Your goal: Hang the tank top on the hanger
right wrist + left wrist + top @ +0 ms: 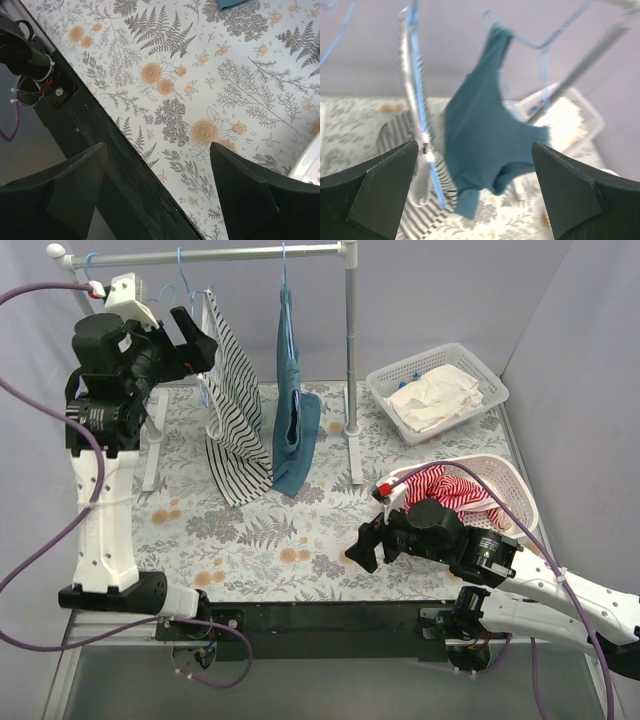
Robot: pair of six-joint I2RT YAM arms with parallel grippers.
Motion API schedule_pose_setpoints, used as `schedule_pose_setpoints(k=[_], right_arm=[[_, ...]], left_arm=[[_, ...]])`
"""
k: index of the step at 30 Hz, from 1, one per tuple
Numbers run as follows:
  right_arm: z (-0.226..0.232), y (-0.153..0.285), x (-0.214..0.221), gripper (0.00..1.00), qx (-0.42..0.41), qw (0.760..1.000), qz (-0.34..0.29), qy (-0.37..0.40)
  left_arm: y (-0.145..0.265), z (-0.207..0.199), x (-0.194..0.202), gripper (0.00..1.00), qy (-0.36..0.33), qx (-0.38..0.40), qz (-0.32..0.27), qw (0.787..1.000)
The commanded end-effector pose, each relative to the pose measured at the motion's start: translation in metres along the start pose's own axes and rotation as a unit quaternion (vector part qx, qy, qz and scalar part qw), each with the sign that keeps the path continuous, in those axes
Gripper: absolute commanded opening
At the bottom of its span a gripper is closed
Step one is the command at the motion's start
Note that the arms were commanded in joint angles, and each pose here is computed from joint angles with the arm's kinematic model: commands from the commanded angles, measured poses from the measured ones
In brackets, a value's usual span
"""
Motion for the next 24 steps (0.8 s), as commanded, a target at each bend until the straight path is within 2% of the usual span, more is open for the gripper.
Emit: schedule_pose_setpoints(k=[1,4,8,10,11,12,15,19,21,24], right_arm=[[-0.005,0.01,-0.018,0.91,0.037,0.999,-0.036,0.01],[-0.009,0.01,-0.013,0.92,0.06,0.998,-0.033,0.004],[-0.014,0.01,-0.003,0.93,0.088,0.996,-0.026,-0.017],[-0.017,0.01,0.006,0.94,0.104,0.994,-0.023,-0.034],[-0.018,0.01,0.01,0.94,0.109,0.993,-0.019,-0.04],[-0.02,0.012,0.013,0.95,0.118,0.992,-0.025,-0.047],[-0.024,0.014,0.024,0.96,0.139,0.987,-0.028,-0.073],[-0.029,0.022,0.029,0.99,0.171,0.98,-0.035,-0.096],[-0.032,0.025,0.031,0.99,0.193,0.974,-0.04,-0.111],[-0.035,0.027,0.035,0.99,0.208,0.969,-0.049,-0.126]], left_arm=[[0.043,-0.042,-0.003,0.98,0.02,0.138,-0.009,0.99],[0.051,-0.07,0.01,0.98,0.017,0.176,0.002,0.984],[0.056,-0.102,0.047,0.98,0.016,0.208,0.054,0.976],[0.063,-0.111,0.085,0.98,0.021,0.223,0.099,0.97],[0.065,-0.114,0.095,0.98,0.026,0.218,0.096,0.971],[0.069,-0.118,0.132,0.98,0.016,0.218,0.138,0.966],[0.088,-0.131,0.189,0.98,-0.002,0.198,0.172,0.965],[0.111,-0.106,0.26,0.98,0.014,0.178,0.229,0.957],[0.119,-0.106,0.282,0.98,0.043,0.184,0.248,0.95],[0.119,-0.086,0.331,0.98,0.035,0.141,0.28,0.949]])
Point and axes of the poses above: each gripper's point midway between its finger pads, its own y axis back along the fingers, its own z axis along the line the jaws close on, x = y × z, the point moved 9 cm from there along y, back along the fingers, and after that the axes turned 11 degrees about y, right-handed, at the moved point
